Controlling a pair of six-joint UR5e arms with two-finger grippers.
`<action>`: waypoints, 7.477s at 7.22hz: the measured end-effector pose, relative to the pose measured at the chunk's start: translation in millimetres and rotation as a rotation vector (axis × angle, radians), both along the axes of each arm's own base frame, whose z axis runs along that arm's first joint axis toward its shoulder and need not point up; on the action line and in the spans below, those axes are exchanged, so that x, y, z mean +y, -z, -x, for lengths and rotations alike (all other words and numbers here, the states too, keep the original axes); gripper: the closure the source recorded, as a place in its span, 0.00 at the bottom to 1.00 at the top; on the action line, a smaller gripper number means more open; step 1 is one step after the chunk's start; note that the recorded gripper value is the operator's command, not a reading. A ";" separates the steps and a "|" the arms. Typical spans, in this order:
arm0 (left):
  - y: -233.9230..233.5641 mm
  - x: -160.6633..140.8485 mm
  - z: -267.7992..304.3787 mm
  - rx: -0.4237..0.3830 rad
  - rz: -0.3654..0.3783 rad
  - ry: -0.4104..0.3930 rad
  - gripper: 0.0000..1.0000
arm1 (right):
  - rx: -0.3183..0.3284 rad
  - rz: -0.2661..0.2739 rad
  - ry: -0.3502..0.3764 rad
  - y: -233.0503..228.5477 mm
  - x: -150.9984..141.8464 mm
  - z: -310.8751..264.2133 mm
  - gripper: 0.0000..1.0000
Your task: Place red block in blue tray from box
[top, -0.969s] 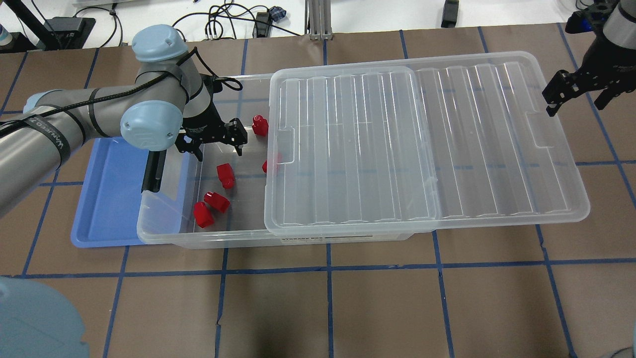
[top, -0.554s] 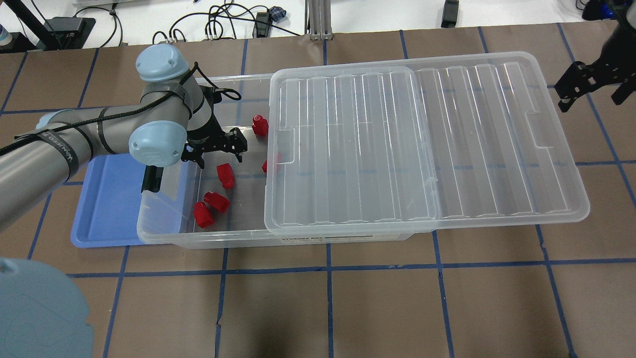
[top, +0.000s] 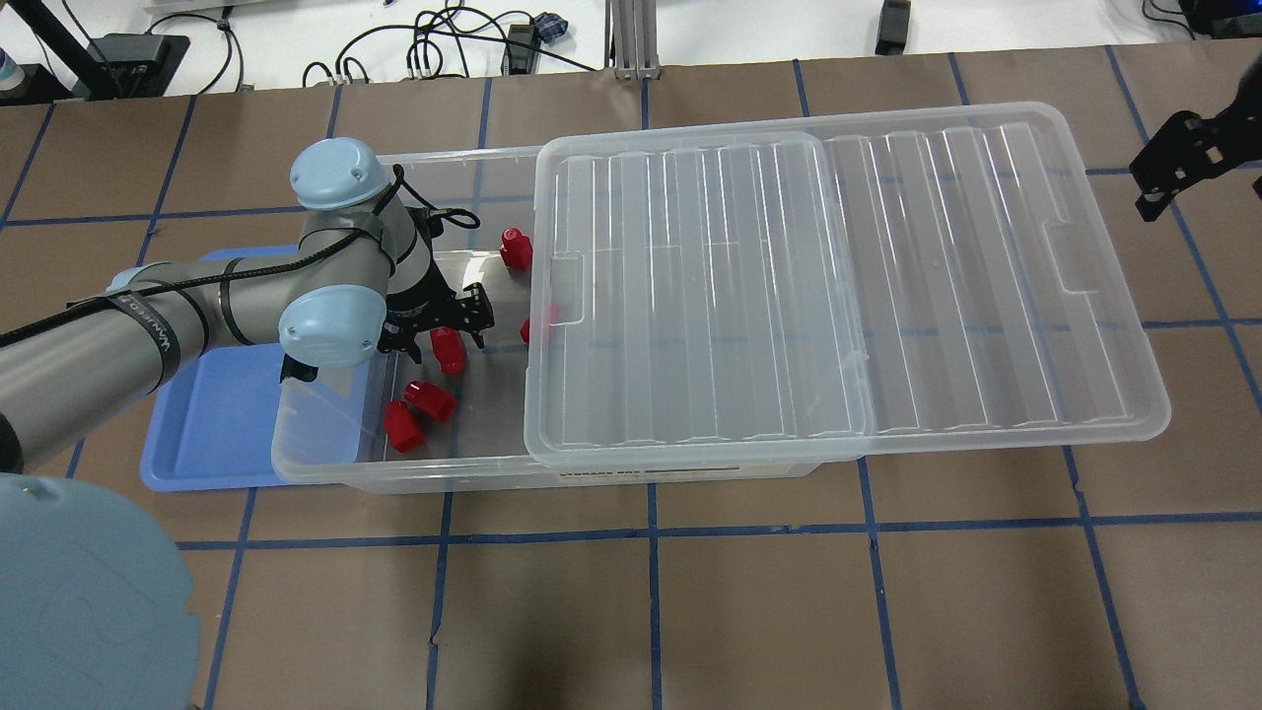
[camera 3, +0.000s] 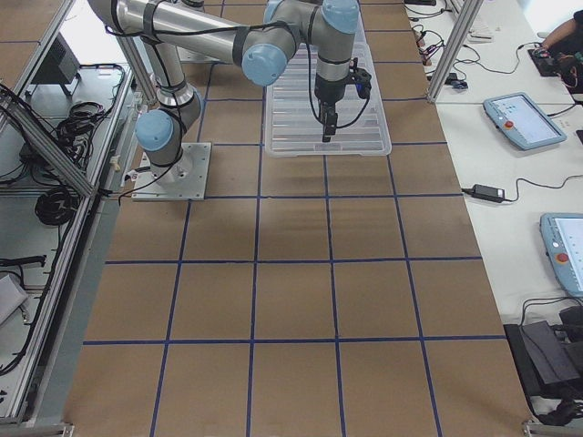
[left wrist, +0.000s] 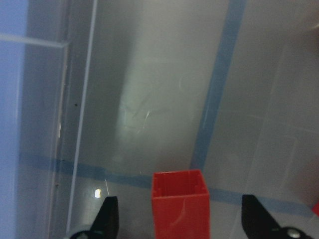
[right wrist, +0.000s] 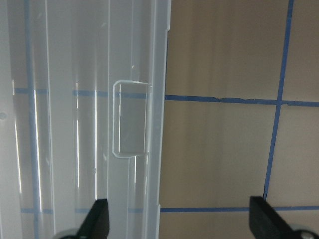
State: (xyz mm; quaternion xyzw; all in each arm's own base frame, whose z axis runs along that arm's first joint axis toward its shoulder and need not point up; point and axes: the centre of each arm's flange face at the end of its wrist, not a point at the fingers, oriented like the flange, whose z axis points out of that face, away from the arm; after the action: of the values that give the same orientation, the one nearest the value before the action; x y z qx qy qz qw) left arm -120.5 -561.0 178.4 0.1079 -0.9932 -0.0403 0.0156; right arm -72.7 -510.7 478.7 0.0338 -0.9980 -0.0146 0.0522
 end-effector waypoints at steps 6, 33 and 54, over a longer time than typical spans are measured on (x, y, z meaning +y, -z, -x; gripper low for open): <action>-49.9 -13.8 4.4 0.041 0.005 0.020 1.00 | -0.021 -0.042 0.003 -5.3 12.7 -5.4 0.00; -352.3 74.0 14.5 -0.035 0.185 0.357 0.00 | -0.071 -0.138 0.094 126.5 -50.4 74.4 0.00; -339.3 98.1 5.2 -0.021 0.090 0.235 0.00 | -0.046 -0.115 0.320 123.8 -59.3 -152.2 0.00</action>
State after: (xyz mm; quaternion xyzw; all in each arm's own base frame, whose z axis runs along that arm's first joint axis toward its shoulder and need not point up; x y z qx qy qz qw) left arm -125.7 -462.9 517.7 -0.0095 -0.9999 0.0039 0.0049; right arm 79.5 -570.0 354.9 -0.1222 -0.9891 -0.0790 0.0244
